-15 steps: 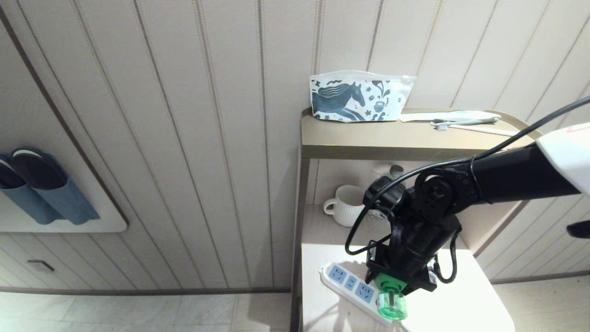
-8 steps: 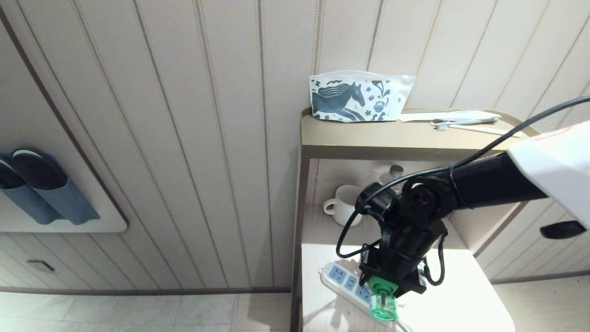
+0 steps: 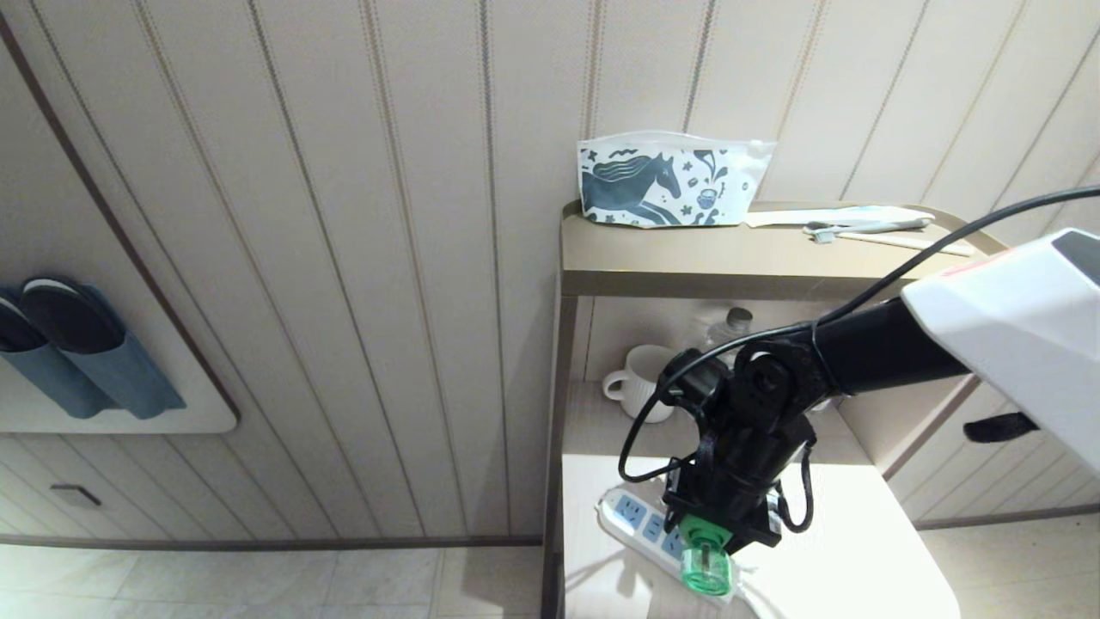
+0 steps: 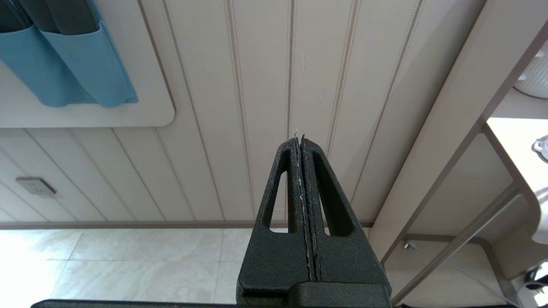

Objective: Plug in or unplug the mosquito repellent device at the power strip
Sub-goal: Insert the plug into the socket

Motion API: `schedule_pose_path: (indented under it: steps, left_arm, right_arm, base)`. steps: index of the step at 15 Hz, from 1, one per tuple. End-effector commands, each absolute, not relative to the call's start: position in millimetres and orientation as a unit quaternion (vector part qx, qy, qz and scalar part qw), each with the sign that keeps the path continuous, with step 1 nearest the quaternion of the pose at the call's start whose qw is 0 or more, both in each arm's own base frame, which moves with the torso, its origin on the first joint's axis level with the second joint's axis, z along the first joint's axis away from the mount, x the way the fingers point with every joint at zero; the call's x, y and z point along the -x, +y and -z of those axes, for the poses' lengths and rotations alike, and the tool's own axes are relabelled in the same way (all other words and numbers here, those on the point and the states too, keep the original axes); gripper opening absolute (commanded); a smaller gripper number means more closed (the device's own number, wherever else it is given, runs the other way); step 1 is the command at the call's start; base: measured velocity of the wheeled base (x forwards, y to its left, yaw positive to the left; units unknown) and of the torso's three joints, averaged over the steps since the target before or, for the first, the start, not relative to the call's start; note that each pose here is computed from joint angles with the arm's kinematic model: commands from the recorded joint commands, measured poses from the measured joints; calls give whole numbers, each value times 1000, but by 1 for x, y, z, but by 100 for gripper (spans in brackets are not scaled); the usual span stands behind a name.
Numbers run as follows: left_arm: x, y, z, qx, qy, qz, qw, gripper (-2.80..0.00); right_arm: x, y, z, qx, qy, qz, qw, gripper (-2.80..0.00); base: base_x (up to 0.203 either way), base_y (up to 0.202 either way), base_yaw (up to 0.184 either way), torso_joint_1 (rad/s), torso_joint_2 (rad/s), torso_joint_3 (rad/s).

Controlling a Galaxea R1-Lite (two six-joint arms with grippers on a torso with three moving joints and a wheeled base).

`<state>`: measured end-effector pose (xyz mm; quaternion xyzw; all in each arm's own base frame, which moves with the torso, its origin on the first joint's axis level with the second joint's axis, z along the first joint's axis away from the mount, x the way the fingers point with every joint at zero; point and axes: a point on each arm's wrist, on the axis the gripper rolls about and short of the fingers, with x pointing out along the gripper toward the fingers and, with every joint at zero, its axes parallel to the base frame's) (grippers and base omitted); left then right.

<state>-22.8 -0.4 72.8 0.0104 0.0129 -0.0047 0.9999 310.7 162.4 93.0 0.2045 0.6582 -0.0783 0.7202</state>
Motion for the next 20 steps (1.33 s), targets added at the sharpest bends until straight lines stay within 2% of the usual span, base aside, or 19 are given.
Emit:
schedule_pose_path:
  steps: [1, 20]
  left_arm:
    - [23, 0, -73, -11, 13, 5, 1000, -280]
    - [23, 0, -73, -11, 13, 5, 1000, -280]
  right_arm:
    - [-312, 163, -89, -205, 661, 81, 718, -280]
    - [-321, 161, -81, -205, 654, 93, 723, -280]
  base:
    - [0, 0, 0, 0, 0, 0]
    - [0, 0, 0, 0, 0, 0]
